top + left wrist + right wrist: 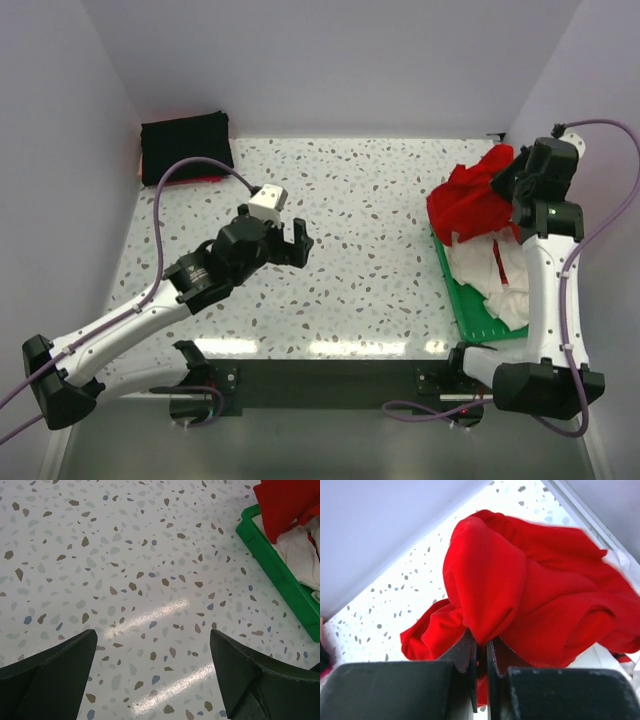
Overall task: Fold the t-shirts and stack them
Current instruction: Grab the tshirt from the pile, then move the tshirt to the center of the board, then flatten the tshirt out
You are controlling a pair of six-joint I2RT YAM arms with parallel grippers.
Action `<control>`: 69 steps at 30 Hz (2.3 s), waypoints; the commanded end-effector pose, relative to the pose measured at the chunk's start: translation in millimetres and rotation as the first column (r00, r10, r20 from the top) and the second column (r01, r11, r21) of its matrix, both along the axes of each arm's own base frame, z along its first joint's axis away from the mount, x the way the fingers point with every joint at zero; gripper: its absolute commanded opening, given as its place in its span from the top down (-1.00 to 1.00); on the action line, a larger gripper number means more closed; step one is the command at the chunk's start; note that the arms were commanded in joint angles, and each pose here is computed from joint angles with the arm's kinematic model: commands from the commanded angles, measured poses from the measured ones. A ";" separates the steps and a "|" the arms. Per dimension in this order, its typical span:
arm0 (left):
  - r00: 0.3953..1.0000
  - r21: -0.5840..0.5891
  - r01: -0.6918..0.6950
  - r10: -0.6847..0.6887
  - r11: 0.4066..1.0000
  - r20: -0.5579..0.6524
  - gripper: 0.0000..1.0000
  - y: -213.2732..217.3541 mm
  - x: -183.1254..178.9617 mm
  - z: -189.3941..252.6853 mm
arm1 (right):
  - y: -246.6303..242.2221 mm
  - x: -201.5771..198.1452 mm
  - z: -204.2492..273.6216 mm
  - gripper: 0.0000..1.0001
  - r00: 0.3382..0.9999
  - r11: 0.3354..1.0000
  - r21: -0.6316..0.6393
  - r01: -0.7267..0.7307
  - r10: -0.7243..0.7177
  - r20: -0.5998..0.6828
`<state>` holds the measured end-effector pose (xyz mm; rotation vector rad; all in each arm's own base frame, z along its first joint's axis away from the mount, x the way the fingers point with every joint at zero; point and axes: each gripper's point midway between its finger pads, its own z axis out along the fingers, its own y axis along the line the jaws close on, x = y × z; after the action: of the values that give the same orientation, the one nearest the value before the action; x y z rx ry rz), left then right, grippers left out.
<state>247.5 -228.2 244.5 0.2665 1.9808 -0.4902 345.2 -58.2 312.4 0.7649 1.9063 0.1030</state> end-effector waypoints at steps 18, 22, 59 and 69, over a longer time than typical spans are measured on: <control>0.967 -0.083 -0.248 0.252 0.965 0.045 -0.99 60.6 31.7 42.9 | 217.9 13.0 146.1 1.00 0.771 0.818 -0.048 -0.574 0.559 0.304; 0.939 -0.087 -0.331 0.337 0.940 0.066 -1.00 86.6 37.2 51.6 | 295.7 0.4 136.4 1.00 0.658 0.698 -0.051 -0.715 0.695 0.288; 0.749 -0.002 -0.451 0.377 0.893 -0.546 -0.55 74.5 -30.5 -218.1 | 87.9 -36.8 -248.9 -0.64 0.852 0.974 0.058 -0.217 0.218 -0.475; 0.794 -0.087 -0.235 0.140 0.968 -0.591 0.61 14.0 -59.0 -229.3 | 134.7 -32.3 -232.6 -0.57 0.836 0.910 0.229 -0.347 0.410 -0.364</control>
<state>206.6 -182.2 15.7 -0.3399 2.4863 -0.5127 306.0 53.5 60.2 0.5941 2.5164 0.2193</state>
